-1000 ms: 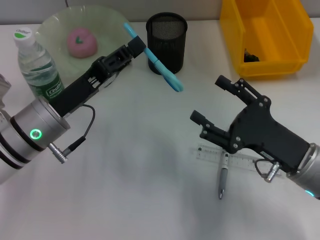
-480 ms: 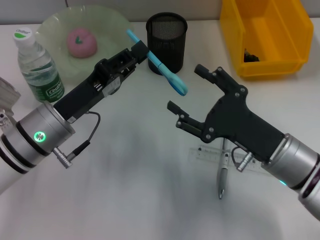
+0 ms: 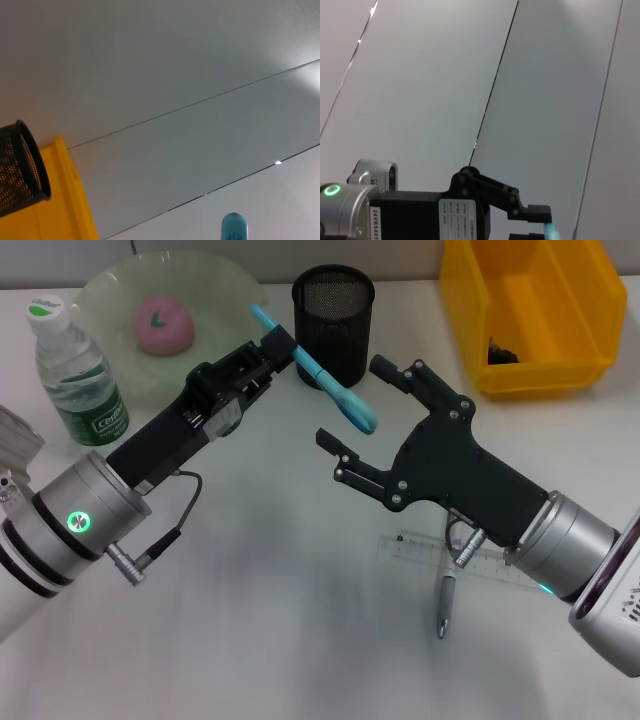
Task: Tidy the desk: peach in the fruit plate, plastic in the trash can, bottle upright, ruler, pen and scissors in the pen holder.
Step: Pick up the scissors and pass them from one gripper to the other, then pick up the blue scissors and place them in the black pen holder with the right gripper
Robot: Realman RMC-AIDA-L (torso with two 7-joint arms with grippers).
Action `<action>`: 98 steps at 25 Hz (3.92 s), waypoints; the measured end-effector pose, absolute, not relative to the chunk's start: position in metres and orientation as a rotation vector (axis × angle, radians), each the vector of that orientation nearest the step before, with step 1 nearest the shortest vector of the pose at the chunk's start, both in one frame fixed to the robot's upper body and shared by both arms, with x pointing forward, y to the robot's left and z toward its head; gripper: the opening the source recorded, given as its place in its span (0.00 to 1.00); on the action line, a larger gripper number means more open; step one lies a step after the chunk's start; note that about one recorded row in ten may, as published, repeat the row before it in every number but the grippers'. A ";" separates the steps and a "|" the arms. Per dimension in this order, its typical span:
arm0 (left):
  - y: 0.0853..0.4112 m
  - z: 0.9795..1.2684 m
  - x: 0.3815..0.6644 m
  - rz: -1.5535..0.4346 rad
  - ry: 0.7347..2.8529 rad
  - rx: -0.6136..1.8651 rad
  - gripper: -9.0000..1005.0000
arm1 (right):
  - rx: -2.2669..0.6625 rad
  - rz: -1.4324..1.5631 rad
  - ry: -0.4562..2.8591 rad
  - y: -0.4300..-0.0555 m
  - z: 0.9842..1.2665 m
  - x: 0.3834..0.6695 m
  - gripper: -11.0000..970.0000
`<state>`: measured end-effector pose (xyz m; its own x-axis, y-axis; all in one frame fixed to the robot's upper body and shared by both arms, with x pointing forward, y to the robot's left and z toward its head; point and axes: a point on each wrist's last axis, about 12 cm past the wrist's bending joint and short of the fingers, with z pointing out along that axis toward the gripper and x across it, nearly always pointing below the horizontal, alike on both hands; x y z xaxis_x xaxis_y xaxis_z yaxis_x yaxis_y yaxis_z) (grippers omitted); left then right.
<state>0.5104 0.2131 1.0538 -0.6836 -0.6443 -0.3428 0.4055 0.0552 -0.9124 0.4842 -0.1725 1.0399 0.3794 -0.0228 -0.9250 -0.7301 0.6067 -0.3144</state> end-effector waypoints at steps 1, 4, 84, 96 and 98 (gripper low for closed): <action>0.212 1.054 0.510 -1.736 1.567 -0.246 0.30 | -0.821 0.528 1.101 -0.171 1.041 0.485 0.80; 0.210 1.052 0.508 -1.740 1.568 -0.250 0.31 | -0.823 0.531 1.101 -0.169 1.041 0.485 0.80; 0.257 1.020 0.479 -0.859 1.549 0.482 0.74 | -0.972 0.534 2.216 -0.184 1.230 0.699 0.15; 0.259 1.019 0.478 -0.849 1.558 0.468 0.74 | -1.081 0.329 2.250 -0.139 1.223 0.705 0.17; 0.258 1.018 0.478 -0.850 1.559 0.465 0.74 | -1.086 0.305 2.242 -0.134 1.216 0.705 0.18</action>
